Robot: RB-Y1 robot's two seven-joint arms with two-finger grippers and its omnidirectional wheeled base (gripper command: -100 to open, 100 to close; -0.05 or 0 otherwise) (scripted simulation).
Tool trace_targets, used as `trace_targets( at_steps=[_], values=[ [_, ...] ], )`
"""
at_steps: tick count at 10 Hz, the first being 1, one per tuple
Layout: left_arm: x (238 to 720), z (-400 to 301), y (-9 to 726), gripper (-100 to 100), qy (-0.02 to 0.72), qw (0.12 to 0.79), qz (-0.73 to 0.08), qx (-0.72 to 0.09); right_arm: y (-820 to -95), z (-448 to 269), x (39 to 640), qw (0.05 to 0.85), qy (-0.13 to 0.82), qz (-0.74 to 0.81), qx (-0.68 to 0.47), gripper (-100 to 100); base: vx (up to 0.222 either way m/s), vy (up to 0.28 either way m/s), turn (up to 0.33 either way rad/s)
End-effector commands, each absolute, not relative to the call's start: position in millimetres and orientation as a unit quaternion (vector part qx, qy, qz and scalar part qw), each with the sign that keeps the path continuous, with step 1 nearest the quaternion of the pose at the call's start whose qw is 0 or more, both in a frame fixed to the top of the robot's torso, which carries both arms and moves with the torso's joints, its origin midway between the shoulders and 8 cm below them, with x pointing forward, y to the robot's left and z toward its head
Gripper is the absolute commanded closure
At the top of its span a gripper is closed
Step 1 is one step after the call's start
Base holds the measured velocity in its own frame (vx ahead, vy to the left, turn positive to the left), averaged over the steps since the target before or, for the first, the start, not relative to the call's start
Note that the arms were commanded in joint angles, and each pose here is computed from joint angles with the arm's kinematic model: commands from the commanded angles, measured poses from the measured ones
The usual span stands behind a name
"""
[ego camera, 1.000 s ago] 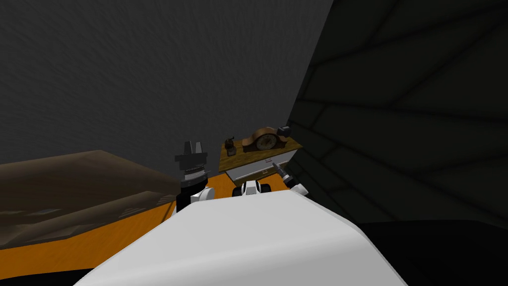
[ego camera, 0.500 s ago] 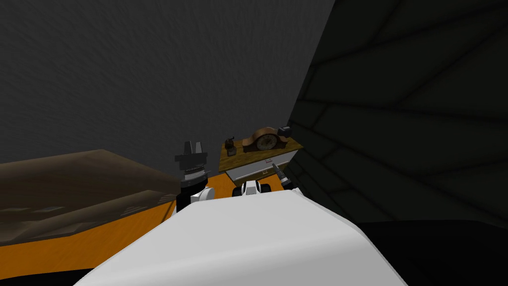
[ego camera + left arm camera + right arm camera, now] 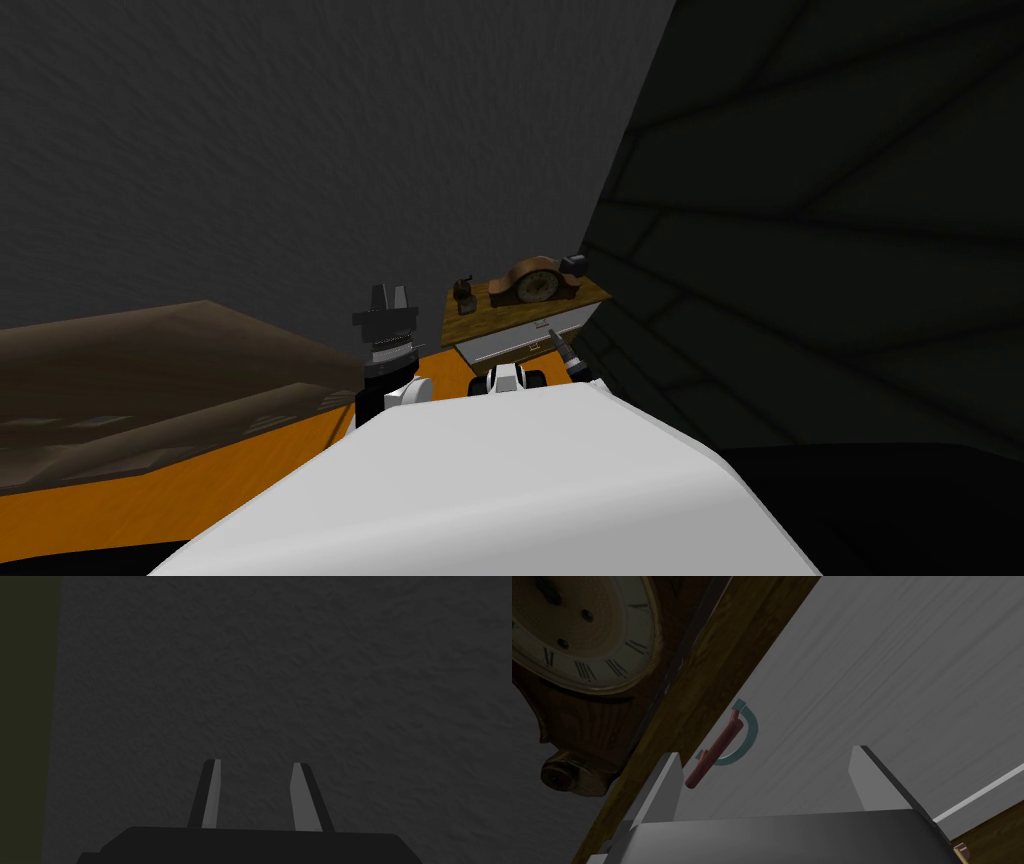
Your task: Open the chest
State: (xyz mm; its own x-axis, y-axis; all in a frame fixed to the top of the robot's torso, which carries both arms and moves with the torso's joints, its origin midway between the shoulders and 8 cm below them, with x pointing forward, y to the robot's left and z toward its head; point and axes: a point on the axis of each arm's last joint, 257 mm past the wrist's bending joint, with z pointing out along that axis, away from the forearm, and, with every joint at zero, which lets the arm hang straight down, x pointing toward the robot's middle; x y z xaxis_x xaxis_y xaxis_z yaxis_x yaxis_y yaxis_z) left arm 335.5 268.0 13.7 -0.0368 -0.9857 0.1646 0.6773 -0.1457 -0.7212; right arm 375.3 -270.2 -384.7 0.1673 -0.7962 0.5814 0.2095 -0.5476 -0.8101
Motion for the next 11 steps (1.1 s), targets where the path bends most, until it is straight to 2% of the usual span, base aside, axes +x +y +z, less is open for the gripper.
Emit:
trace_targets(
  at_steps=[1, 8, 11],
  values=[
    [335, 14, 268, 0, 0.234, 0.61, -0.681, -0.33, -270, -385, 375, 0.417, 0.229, -0.603, -0.64, -100, 0.0, 0.0, 0.0],
    [335, 14, 268, 0, 0.233, 0.61, -0.681, -0.33, -309, -359, 392, 0.424, 0.255, -0.617, -0.612, -100, 0.001, 0.044, 0.009],
    [335, 14, 268, 0, 0.234, 0.61, -0.681, -0.33, -283, -361, 396, 0.448, 0.286, -0.61, -0.588, -100, 0.002, 0.047, 0.003]
  ],
)
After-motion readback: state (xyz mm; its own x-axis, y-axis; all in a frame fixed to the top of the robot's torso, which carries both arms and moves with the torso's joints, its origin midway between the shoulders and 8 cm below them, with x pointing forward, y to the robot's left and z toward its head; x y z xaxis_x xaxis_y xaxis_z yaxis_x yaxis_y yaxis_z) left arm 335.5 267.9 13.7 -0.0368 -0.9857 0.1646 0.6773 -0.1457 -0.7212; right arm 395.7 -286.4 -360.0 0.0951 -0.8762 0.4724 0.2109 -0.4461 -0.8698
